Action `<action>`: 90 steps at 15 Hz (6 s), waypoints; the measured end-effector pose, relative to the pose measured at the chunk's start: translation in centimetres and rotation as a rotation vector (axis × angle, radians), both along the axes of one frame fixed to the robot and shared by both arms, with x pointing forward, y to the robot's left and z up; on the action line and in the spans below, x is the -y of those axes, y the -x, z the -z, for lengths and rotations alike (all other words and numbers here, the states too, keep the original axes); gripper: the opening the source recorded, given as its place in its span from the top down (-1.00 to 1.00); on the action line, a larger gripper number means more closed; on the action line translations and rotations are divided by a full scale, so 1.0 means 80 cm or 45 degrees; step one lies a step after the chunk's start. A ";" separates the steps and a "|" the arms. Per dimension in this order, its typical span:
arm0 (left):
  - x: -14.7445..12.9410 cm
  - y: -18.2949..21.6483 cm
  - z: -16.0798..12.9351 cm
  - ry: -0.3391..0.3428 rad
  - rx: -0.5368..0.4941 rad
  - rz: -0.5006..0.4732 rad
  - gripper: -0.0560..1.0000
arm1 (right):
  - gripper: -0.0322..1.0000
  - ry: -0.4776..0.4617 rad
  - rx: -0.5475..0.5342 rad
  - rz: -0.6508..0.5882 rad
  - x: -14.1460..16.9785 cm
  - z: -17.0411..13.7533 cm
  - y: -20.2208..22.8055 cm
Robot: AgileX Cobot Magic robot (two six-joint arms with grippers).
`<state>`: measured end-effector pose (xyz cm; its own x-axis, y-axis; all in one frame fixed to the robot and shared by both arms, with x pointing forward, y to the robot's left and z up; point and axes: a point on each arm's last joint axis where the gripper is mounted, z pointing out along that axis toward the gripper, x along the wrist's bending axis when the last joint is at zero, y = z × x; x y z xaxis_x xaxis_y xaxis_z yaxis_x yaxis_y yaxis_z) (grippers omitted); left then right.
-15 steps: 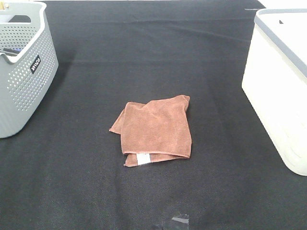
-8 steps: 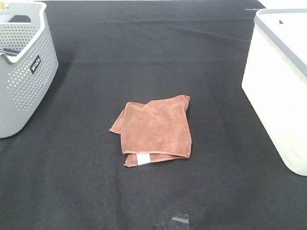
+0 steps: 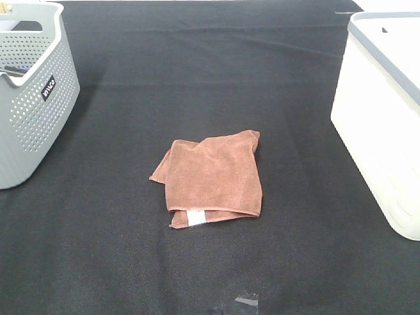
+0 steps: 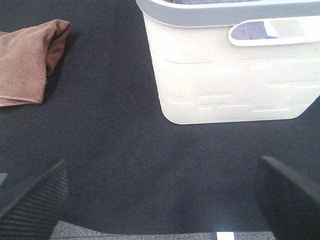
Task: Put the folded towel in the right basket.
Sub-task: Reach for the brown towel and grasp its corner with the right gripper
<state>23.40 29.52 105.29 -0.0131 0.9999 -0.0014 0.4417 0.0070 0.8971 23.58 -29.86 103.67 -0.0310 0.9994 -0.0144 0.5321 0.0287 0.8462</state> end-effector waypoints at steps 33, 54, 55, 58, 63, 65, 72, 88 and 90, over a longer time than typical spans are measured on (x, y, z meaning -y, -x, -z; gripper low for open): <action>0.000 0.000 0.000 0.000 0.000 0.000 -0.98 | -0.94 0.035 -0.001 -0.012 0.001 -0.001 0.000; 0.000 0.000 0.000 0.000 0.000 0.000 -0.98 | -0.94 -0.390 -0.949 -0.310 -0.128 0.001 -0.376; 0.000 0.000 0.000 0.000 0.000 0.000 -0.98 | -0.94 -0.392 -0.981 -0.285 -0.131 0.026 -0.390; 0.000 0.000 0.000 0.000 0.000 0.000 -0.98 | -0.94 -0.419 -1.042 -0.279 -0.141 0.093 -0.422; 0.000 0.000 0.000 0.000 0.000 0.000 -0.98 | -0.94 -0.474 -0.964 -0.237 -0.147 0.143 -0.448; 0.000 0.000 0.000 0.000 0.000 0.000 -0.98 | -0.94 -0.497 -0.921 -0.217 -0.148 0.155 -0.456; 0.000 0.000 0.000 0.000 0.000 0.000 -0.98 | -0.94 -0.525 -0.946 -0.194 -0.154 0.189 -0.473; 0.000 0.000 0.000 0.000 0.000 0.000 -0.98 | -0.91 -0.616 -0.950 -0.341 -0.249 0.227 -0.465; 0.000 0.000 0.000 0.000 0.000 0.000 -0.98 | -0.84 -0.626 -0.950 -0.377 -0.263 0.224 -0.466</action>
